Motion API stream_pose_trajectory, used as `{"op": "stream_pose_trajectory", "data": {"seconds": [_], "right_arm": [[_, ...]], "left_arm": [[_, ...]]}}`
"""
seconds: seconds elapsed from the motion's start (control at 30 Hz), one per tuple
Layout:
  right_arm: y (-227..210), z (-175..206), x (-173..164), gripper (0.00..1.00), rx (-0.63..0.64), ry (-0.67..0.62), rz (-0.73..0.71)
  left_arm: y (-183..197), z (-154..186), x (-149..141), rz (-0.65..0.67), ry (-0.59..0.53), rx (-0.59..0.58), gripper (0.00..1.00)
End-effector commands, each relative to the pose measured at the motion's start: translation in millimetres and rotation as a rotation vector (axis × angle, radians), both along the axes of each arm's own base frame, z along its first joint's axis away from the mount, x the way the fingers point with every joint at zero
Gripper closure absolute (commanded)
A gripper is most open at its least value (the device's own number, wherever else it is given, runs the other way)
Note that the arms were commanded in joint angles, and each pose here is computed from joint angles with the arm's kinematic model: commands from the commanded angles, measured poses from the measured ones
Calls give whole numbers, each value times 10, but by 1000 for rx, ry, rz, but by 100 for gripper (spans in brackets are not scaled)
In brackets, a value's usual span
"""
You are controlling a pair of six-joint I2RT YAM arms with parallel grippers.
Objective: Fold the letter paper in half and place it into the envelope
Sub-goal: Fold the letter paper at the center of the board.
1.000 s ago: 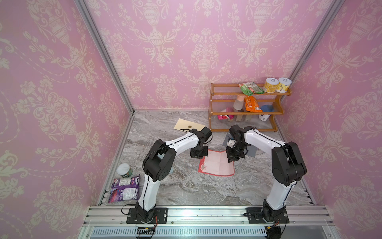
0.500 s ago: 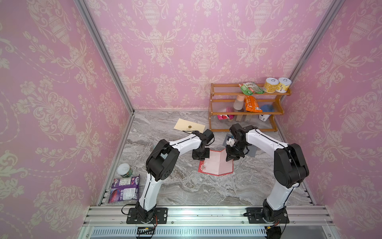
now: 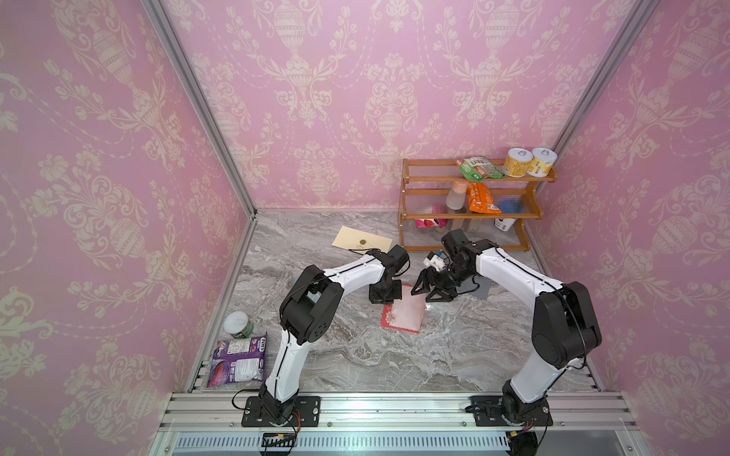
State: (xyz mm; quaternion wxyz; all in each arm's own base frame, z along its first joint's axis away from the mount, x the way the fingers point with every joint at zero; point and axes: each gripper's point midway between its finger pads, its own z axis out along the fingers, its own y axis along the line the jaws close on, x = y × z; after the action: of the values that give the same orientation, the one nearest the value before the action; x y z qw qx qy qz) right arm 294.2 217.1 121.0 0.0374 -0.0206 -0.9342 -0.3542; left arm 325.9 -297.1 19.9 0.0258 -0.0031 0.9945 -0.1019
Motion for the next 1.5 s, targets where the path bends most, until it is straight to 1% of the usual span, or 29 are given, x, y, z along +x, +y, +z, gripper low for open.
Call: {"op": "stream_pose_trajectory", "data": {"seconds": [0.0,0.07,0.23,0.37,0.47,0.53,0.6,0.67,0.83,0.93,1.07,1.17,1.47], "right_arm": [[153,59,71,29,119,10,-24],[189,22,112,29,138,19,-33],[261,-120,247,28,171,35,-62],[283,-270,334,25,161,65,-85],[290,-264,398,23,153,52,-84],[255,-250,428,18,127,44,-89],[192,-265,437,9,93,24,-82],[104,-293,439,1,51,19,-95],[-143,-466,377,0,-62,51,-126],[-254,-551,356,0,-91,69,-149],[-298,-640,361,0,-93,81,-161],[-284,-722,386,0,-68,96,-177],[-234,-905,454,0,-45,126,-184]], "left_arm": [[13,-69,49,47,15,-26,100],[51,7,91,55,6,-24,100],[324,392,205,95,-50,-17,100],[589,620,219,138,-75,-18,100],[686,750,222,143,-97,-15,100],[657,807,234,132,-102,-28,100],[577,826,251,112,-102,-39,100],[456,820,266,77,-101,-37,100],[83,629,284,1,-67,-40,100],[-28,462,288,-8,-40,-46,100],[-74,307,350,-14,-27,-37,100],[-87,207,368,-35,-6,-19,100],[25,-32,296,-42,44,13,100]]}}
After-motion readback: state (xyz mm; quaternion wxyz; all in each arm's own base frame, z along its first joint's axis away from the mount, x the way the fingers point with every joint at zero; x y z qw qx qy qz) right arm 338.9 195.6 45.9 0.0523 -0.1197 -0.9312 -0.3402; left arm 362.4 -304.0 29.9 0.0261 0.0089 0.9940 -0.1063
